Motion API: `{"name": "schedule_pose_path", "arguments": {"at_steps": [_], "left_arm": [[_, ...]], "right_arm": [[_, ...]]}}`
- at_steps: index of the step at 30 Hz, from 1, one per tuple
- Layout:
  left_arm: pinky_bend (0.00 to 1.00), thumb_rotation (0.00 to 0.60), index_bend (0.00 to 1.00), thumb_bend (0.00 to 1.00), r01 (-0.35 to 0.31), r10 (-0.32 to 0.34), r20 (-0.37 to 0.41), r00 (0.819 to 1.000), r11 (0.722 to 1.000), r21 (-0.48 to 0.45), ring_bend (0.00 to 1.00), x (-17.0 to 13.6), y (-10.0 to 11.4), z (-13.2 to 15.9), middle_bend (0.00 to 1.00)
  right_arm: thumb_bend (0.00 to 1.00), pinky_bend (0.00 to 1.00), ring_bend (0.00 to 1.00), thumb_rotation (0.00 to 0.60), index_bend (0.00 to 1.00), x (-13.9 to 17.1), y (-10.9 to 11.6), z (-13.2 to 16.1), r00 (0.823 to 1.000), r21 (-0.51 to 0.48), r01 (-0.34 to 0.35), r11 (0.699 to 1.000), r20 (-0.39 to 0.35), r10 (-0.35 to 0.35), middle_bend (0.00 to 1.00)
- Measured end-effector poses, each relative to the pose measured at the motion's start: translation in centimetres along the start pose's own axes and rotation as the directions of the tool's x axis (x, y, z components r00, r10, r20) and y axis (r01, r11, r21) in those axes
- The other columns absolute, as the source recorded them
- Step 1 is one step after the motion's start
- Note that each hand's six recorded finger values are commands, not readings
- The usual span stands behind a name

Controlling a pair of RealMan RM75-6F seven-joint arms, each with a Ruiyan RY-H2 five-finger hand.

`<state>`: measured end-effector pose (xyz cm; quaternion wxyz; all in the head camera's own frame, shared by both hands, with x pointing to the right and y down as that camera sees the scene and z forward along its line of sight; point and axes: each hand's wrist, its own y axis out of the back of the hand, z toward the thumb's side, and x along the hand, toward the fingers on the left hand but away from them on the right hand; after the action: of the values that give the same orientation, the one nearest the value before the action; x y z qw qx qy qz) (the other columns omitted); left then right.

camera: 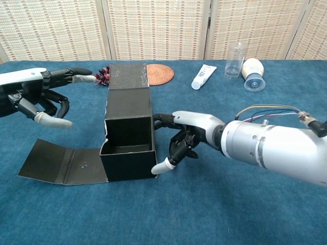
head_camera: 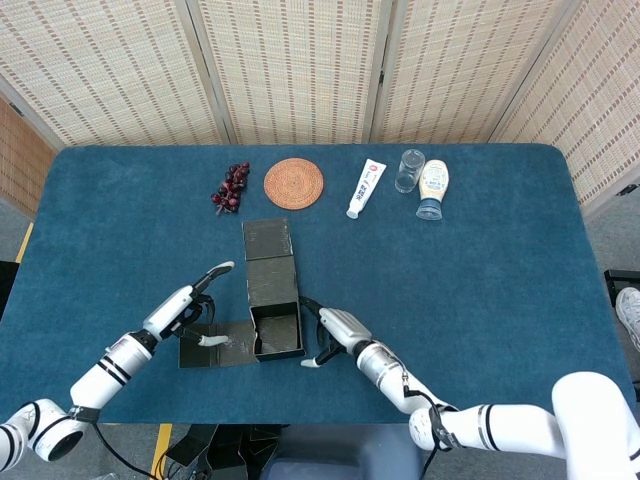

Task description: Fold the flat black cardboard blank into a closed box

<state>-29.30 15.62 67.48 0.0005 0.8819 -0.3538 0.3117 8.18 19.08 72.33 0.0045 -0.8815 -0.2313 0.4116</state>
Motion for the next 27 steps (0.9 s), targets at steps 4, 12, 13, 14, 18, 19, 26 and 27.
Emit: {"name": "schedule_pose_path", "arguments": {"at_steps": [4, 12, 13, 14, 18, 19, 26, 27], "left_arm": [[0.92, 0.600, 0.00, 0.14, -0.006, 0.006, 0.003, 1.000, 1.000, -0.009, 0.60, -0.2, 0.3, -0.1, 0.00], [0.92, 0.600, 0.00, 0.14, -0.023, 0.023, 0.009, 1.000, 1.000, -0.020, 0.60, -0.6, 1.0, -0.2, 0.00], [0.92, 0.600, 0.00, 0.14, -0.026, 0.027, 0.009, 1.000, 0.999, -0.020, 0.60, -0.7, 1.1, -0.2, 0.00], [0.92, 0.600, 0.00, 0.14, -0.028, 0.029, 0.009, 1.000, 0.999, -0.021, 0.60, -0.8, 1.2, -0.3, 0.00], [0.92, 0.600, 0.00, 0.14, -0.050, 0.050, 0.013, 0.999, 0.998, -0.023, 0.60, -1.0, 1.8, -0.3, 0.00], [0.92, 0.600, 0.00, 0.14, -0.064, 0.064, 0.015, 0.998, 0.998, -0.025, 0.60, -1.1, 2.1, -0.3, 0.00], [0.92, 0.600, 0.01, 0.14, -0.225, 0.227, 0.031, 0.973, 0.973, -0.052, 0.61, -2.0, 5.4, -0.4, 0.00], [0.92, 0.600, 0.01, 0.14, -0.249, 0.250, 0.031, 0.968, 0.967, -0.050, 0.61, -2.2, 6.0, -0.5, 0.00]], "right_arm": [[0.00, 0.83, 0.59, 0.600, 0.00, -0.7, -0.4, 0.3, 1.000, -0.012, 0.026, 1.000, -0.002, -0.026, 0.06], [0.02, 0.88, 0.60, 0.600, 0.02, -1.9, -1.3, 0.7, 0.997, -0.030, 0.075, 0.997, -0.004, -0.075, 0.18], [0.04, 0.90, 0.61, 0.600, 0.04, -2.0, -1.3, 0.8, 0.996, -0.031, 0.087, 0.996, -0.004, -0.087, 0.21], [0.08, 0.91, 0.62, 0.600, 0.08, -2.2, -1.5, 0.8, 0.995, -0.033, 0.104, 0.994, -0.004, -0.104, 0.25], [0.23, 0.96, 0.67, 0.600, 0.22, -2.9, -2.0, 1.2, 0.988, -0.051, 0.157, 0.986, -0.005, -0.157, 0.36], [0.24, 0.97, 0.68, 0.600, 0.24, -3.0, -1.9, 1.2, 0.985, -0.065, 0.174, 0.983, -0.004, -0.174, 0.37], [0.30, 0.98, 0.69, 0.600, 0.29, -2.7, 0.3, 1.8, 0.970, -0.215, 0.237, 0.947, -0.003, -0.243, 0.41], [0.30, 0.98, 0.69, 0.600, 0.29, -2.5, 0.9, 1.9, 0.968, -0.237, 0.243, 0.940, -0.005, -0.252, 0.41]]}}
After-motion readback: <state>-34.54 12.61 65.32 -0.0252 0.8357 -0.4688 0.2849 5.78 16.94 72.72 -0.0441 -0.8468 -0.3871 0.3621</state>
